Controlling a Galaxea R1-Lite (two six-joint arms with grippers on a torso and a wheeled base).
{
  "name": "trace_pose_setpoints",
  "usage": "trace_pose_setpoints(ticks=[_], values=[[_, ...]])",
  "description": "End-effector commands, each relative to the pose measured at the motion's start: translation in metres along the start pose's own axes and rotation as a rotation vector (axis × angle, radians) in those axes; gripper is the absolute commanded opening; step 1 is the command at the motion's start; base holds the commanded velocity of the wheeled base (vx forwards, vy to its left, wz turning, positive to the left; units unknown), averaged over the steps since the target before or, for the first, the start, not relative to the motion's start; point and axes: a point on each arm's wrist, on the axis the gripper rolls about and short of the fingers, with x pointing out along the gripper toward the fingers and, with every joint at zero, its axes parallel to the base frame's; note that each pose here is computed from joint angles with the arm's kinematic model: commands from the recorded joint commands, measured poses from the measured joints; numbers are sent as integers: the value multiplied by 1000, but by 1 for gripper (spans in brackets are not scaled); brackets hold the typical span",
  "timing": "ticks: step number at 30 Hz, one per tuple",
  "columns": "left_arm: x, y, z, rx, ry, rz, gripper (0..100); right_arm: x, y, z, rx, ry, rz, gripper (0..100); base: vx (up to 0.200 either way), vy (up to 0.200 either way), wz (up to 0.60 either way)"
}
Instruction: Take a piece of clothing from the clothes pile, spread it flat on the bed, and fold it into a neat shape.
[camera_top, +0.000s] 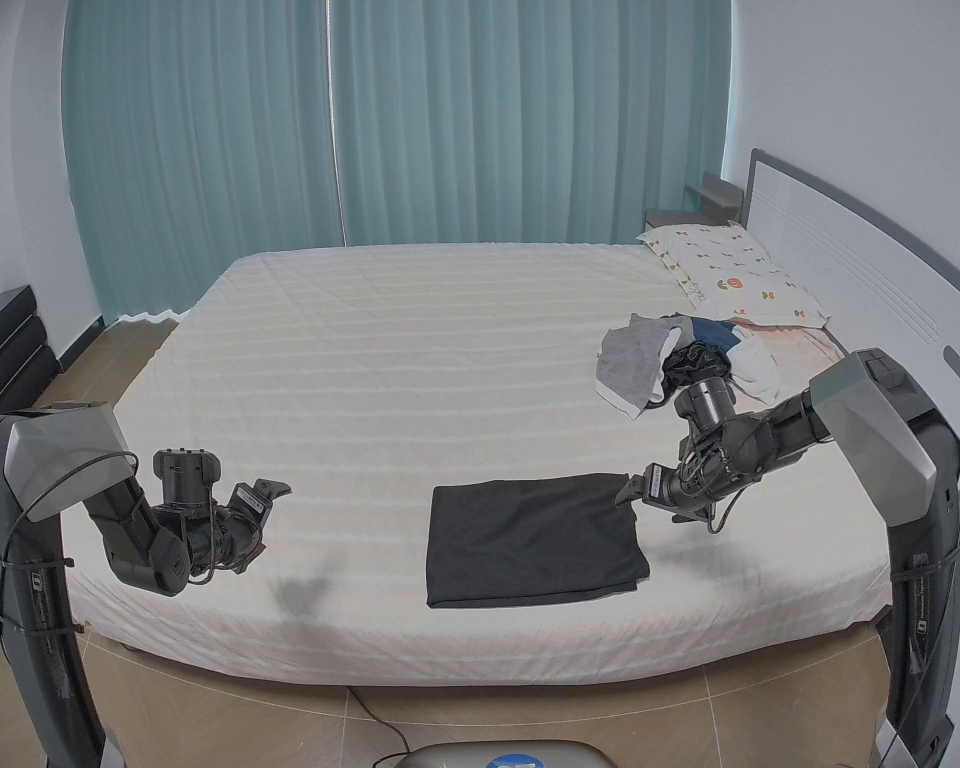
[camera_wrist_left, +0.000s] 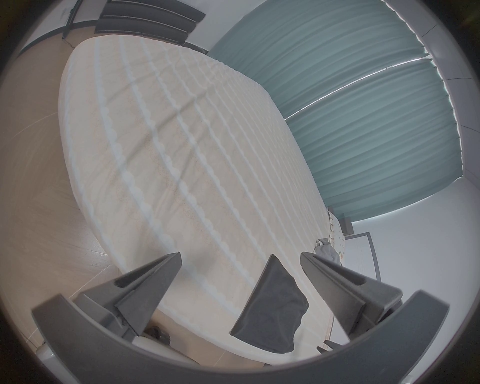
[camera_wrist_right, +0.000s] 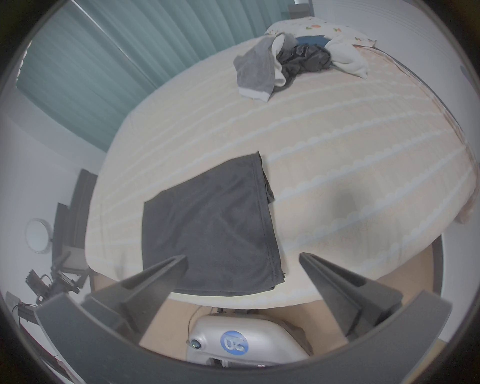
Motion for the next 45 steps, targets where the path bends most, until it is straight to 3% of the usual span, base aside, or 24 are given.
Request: trace_pose_setpoints(ticks=[1, 2, 3, 6, 11, 17, 24, 40, 45], values=[[-1, -4, -3, 6, 10, -13, 100, -48, -11, -16, 69, -128, 113, 100, 200, 0, 0], [-1, -4, -3, 6, 10, -13, 100, -48, -11, -16, 69, -128, 113, 100, 200, 0, 0], [-1, -4, -4, 5, 18, -14, 100, -48, -17, -30, 124, -213, 164, 100, 200, 0, 0], [0, -4, -5, 6, 21, -14, 100, -48, -21, -41, 171, -277, 212, 100, 200, 0, 0], [0, -6, -10, 15, 33, -15, 100, -46, -32, -59, 205, -304, 242, 100, 120, 0, 0], [4, -9, -22, 38, 54, -15, 100, -41, -35, -66, 351, -305, 288, 100, 0, 0, 0], [6, -15, -27, 46, 65, -28, 100, -25, -44, -76, 368, -299, 282, 100, 0, 0, 0], [15, -26, -54, 111, 78, -24, 100, -19, -50, -87, 370, -278, 259, 100, 0, -200, 0], [24, -24, -70, 218, 85, -2, 100, -19, -51, -90, 363, -267, 250, 100, 0, -200, 0]])
